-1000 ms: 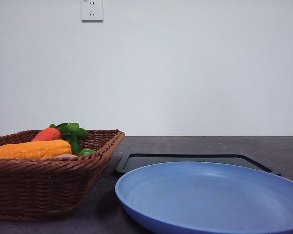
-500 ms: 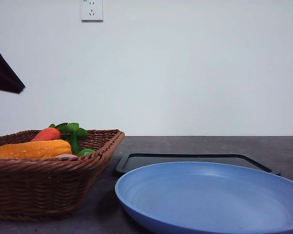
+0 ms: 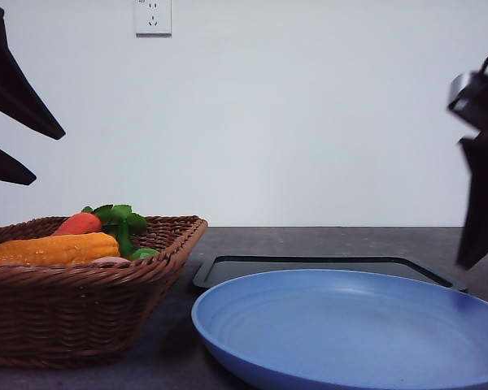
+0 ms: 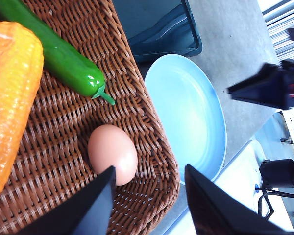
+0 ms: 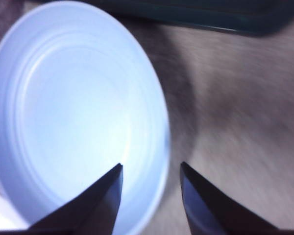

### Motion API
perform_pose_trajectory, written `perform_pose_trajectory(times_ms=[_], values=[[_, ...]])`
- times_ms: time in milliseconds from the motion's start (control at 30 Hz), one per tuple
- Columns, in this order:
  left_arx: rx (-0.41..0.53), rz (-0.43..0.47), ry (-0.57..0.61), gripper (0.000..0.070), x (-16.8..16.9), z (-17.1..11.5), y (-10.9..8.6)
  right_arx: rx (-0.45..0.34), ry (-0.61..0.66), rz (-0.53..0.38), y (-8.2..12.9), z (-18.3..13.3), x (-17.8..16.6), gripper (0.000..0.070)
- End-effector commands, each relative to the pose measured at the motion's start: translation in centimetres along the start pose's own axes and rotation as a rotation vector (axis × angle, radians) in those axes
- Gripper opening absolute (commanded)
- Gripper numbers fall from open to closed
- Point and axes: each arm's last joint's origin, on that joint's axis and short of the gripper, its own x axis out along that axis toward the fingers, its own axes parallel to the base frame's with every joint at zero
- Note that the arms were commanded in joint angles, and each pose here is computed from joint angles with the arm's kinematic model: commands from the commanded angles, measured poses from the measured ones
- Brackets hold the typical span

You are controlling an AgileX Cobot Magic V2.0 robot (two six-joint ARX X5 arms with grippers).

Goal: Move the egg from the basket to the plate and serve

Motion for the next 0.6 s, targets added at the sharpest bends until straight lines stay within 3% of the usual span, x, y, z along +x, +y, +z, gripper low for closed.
perform_pose_trajectory(times_ms=[0, 133, 400, 567], values=[[0.034, -0.008, -0.01, 0.0296, 0.0, 0.5, -0.2, -0.008, 0.018, 0.005, 0.1, 0.5, 1.0, 0.0241], [0.04, -0.009, -0.016, 0.0296, 0.0, 0.6, -0.3, -0.013, 0.045, 0.011, 0.0, 0.9, 2.7, 0.0232], [0.061, -0.006, -0.041, 0.0295, 0.0, 0.9, -0.3, 0.005, 0.07, 0.007, -0.2, 1.1, 3.8, 0.0], [0.071, -0.009, -0.052, 0.0297, 0.0, 1.0, -0.4, 0.004, 0.051, 0.006, -0.1, 1.0, 3.2, 0.0]])
